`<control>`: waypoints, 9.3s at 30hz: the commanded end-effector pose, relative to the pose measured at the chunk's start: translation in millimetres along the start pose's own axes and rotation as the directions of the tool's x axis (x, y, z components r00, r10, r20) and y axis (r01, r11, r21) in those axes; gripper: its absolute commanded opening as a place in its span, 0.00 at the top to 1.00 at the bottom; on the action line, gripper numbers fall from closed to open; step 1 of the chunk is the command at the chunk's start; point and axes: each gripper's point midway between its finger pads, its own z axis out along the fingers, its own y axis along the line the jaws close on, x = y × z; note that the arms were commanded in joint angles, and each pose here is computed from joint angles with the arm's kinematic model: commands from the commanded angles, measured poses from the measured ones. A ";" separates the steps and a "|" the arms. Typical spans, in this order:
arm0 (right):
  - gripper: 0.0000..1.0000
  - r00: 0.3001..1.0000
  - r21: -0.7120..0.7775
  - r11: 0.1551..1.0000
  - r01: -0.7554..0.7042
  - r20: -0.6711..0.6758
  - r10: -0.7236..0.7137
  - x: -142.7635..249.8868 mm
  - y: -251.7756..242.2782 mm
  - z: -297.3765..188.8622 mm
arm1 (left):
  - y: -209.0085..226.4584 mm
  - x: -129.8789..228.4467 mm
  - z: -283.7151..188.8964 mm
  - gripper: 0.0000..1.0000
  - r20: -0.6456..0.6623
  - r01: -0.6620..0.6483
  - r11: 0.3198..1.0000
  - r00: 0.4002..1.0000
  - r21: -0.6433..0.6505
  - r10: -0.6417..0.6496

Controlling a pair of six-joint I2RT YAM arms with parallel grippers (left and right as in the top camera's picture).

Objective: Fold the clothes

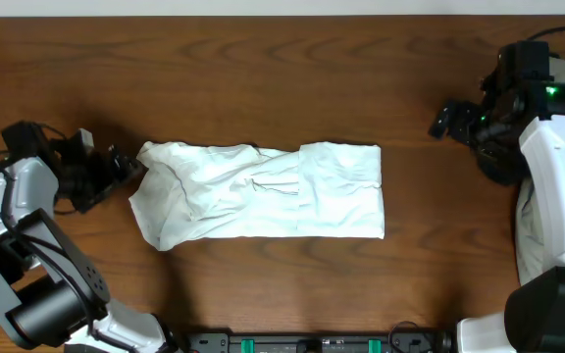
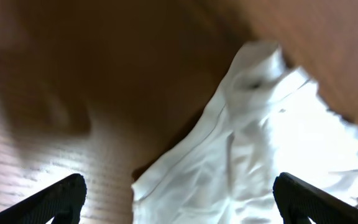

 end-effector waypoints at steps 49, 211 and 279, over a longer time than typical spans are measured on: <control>0.01 0.996 -0.047 0.995 0.087 -0.010 -0.088 1.8 10.3 2.6 | -24.4 40.0 66.1 0.02 -0.182 -0.042 0.976 0.980 0.215 0.082; 0.01 0.992 -0.130 0.987 0.098 -0.062 -0.106 14.6 23.2 1.1 | -284.7 195.9 6.1 0.94 -0.278 -0.484 0.816 0.870 -0.317 0.408; 0.57 0.854 -0.329 0.816 0.475 -0.049 -0.517 153.7 277.7 119.0 | -56.0 92.6 -50.3 0.02 -0.110 0.210 0.857 0.950 -0.470 -0.293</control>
